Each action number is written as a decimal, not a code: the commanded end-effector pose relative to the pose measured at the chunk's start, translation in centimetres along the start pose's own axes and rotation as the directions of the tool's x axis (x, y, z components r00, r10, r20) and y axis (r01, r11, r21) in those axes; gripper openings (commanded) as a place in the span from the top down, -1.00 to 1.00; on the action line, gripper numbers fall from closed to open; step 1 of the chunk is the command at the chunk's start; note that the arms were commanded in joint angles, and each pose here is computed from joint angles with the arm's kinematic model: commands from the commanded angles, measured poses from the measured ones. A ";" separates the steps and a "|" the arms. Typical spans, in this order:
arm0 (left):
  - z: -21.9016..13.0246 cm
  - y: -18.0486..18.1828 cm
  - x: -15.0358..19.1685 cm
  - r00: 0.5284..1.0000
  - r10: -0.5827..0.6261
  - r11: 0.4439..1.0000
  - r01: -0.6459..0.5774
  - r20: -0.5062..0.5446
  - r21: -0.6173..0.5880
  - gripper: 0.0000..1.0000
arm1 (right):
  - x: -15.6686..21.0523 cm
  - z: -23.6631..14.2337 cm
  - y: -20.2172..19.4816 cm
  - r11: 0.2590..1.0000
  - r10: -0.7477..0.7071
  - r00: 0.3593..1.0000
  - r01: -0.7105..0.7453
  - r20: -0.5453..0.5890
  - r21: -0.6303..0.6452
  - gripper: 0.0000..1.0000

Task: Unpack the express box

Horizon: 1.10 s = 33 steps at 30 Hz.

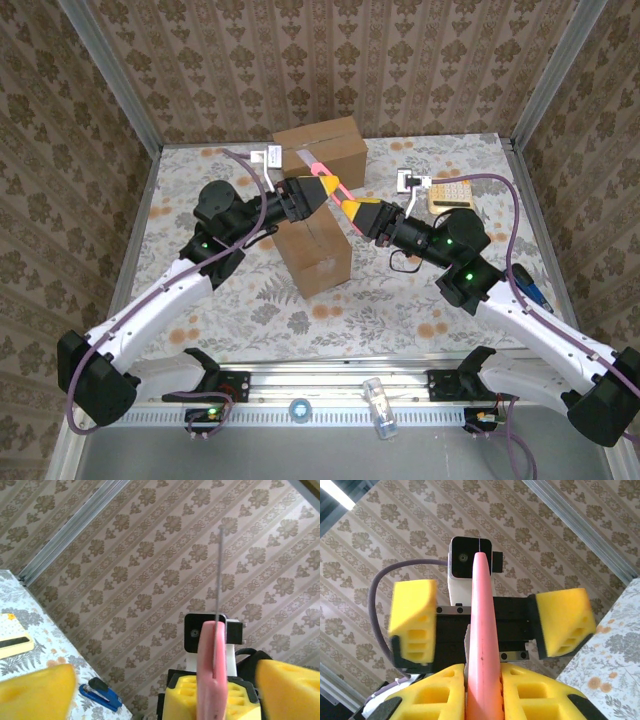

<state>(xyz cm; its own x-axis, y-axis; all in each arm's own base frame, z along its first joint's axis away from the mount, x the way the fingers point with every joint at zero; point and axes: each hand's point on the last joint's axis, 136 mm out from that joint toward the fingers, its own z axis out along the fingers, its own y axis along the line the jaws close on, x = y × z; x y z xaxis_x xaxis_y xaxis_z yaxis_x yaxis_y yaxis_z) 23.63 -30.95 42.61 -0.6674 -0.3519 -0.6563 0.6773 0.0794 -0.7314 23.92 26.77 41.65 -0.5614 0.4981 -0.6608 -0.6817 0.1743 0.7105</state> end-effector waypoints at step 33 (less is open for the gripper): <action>-15.2 19.2 2.2 0.976 -0.204 0.542 0.177 0.076 -0.821 -0.74 | 2.3 3.1 -9.7 0.603 -0.220 0.782 0.579 -0.583 0.548 1.00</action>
<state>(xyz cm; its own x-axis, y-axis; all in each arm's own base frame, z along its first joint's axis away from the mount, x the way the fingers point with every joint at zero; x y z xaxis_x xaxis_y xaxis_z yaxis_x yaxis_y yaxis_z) 29.18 -15.03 23.40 -0.7811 -0.4053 -0.4750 -0.0346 0.7876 -0.6152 29.63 29.79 34.77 -0.5754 -0.0859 -0.8134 -0.5317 0.7949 0.2922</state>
